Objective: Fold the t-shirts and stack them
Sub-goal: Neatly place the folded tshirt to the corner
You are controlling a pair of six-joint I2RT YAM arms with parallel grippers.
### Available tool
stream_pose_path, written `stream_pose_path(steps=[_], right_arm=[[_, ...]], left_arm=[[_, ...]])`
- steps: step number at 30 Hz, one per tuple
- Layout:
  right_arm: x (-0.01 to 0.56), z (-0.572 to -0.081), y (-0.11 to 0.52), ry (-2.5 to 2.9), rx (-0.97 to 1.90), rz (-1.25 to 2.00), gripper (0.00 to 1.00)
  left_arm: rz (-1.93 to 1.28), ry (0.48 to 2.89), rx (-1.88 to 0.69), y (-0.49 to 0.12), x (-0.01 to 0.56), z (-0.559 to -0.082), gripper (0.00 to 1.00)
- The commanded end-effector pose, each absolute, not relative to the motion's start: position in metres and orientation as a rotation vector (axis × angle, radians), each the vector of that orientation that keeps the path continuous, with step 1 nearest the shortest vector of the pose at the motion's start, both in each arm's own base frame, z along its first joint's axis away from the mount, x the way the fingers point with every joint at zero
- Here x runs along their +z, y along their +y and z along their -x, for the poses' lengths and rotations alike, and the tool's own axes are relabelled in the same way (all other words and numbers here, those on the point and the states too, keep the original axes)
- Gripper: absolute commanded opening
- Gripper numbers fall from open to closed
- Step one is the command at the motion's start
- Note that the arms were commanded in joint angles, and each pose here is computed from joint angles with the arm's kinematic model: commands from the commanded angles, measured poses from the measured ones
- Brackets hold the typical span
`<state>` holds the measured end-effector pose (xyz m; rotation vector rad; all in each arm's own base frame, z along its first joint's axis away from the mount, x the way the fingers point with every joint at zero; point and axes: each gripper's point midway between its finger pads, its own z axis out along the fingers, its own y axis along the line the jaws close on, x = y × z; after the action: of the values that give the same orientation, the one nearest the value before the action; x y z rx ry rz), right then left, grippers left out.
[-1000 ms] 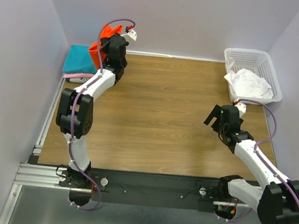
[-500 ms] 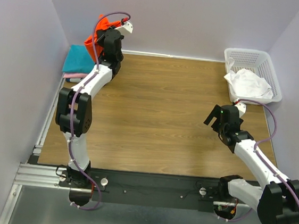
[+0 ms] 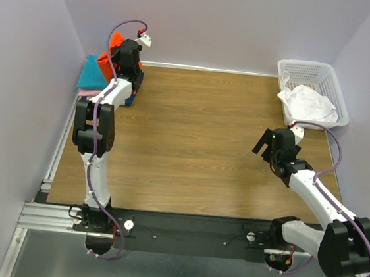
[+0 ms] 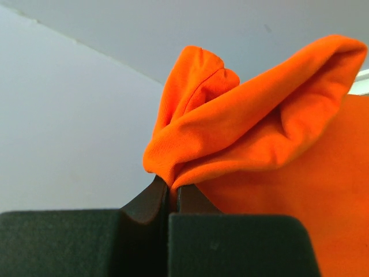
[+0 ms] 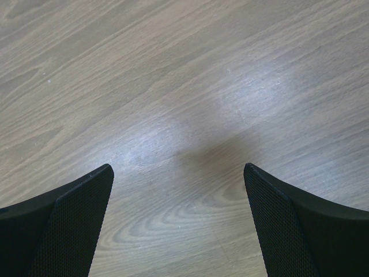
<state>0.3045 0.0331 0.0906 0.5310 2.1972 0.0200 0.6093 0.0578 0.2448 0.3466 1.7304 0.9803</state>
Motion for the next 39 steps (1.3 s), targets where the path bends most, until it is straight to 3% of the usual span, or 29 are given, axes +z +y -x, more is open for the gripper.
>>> stream_pose_path(steps=[1,20,23,25,26,27,28,39], right_arm=[[0.096,-0.308,0.028,2.192,-0.024,-0.541,1.0],[0.09,-0.315,0.034,2.23,-0.009,-0.541,1.0],[0.089,-0.315,0.036,2.238,-0.002,-0.529,1.0],[0.092,-0.317,0.037,2.235,0.004,-0.522,1.0],[0.092,-0.316,0.039,2.243,0.015,-0.508,1.0],[0.096,-0.317,0.041,2.239,0.028,-0.501,1.0],[0.096,-0.316,0.041,2.242,0.033,-0.496,1.0],[0.106,-0.312,0.041,2.215,0.054,-0.489,1.0]], left_arm=[[-0.281,1.69,0.941,0.074,0.253,-0.621,0.0],[-0.155,1.827,0.874,0.131,0.194,-0.632,0.02],[-0.132,1.832,0.852,0.138,0.193,-0.63,0.15],[-0.108,1.845,0.831,0.14,0.189,-0.63,0.17],[-0.103,1.844,0.832,0.141,0.191,-0.63,0.4],[-0.084,1.847,0.848,0.144,0.191,-0.628,0.51],[-0.059,1.839,0.854,0.145,0.195,-0.628,0.97],[0.072,1.771,0.799,0.148,0.239,-0.619,0.98]])
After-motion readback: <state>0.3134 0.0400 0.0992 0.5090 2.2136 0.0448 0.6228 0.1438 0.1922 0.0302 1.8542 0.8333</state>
